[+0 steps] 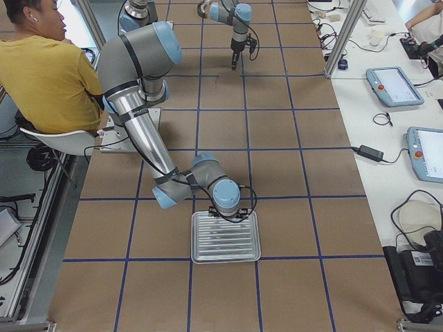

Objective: Place bearing gear from tray to pile

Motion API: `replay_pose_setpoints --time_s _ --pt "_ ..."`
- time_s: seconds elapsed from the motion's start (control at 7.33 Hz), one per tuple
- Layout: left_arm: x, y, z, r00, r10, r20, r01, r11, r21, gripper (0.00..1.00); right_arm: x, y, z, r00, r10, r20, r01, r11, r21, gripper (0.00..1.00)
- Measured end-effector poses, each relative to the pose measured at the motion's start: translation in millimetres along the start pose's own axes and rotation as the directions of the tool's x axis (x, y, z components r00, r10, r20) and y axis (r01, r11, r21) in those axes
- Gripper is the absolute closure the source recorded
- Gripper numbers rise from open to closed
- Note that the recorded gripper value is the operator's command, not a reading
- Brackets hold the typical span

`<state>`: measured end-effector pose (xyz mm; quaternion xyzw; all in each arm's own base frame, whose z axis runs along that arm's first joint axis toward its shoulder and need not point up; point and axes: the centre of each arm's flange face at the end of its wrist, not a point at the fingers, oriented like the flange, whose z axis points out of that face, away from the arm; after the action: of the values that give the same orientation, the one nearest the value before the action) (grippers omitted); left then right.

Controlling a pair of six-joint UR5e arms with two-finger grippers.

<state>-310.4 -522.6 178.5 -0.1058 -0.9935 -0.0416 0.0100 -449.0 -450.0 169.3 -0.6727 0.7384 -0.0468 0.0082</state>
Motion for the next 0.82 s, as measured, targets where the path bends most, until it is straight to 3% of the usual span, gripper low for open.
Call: replay_pose_setpoints --time_s 0.14,0.27,0.55,0.82 --pt "-7 -2 -13 1.000 -0.009 0.002 0.009 1.000 0.012 1.00 0 0 0 1.000 0.002 0.002 -0.002 1.000 0.003 0.35" --pt "-25 -10 -33 0.999 -0.037 0.001 0.037 0.999 0.021 1.00 0 -1 0 1.000 0.003 0.002 -0.003 1.000 0.004 0.49" --pt "-120 -32 -90 0.993 -0.119 0.004 0.119 0.993 0.011 1.00 0 -1 -2 1.000 0.006 0.001 -0.006 1.000 0.001 0.87" --pt "-255 -23 -123 0.991 -0.132 -0.005 0.132 0.991 -0.016 1.00 8 -10 -12 1.000 -0.006 -0.009 0.006 1.000 -0.014 0.94"
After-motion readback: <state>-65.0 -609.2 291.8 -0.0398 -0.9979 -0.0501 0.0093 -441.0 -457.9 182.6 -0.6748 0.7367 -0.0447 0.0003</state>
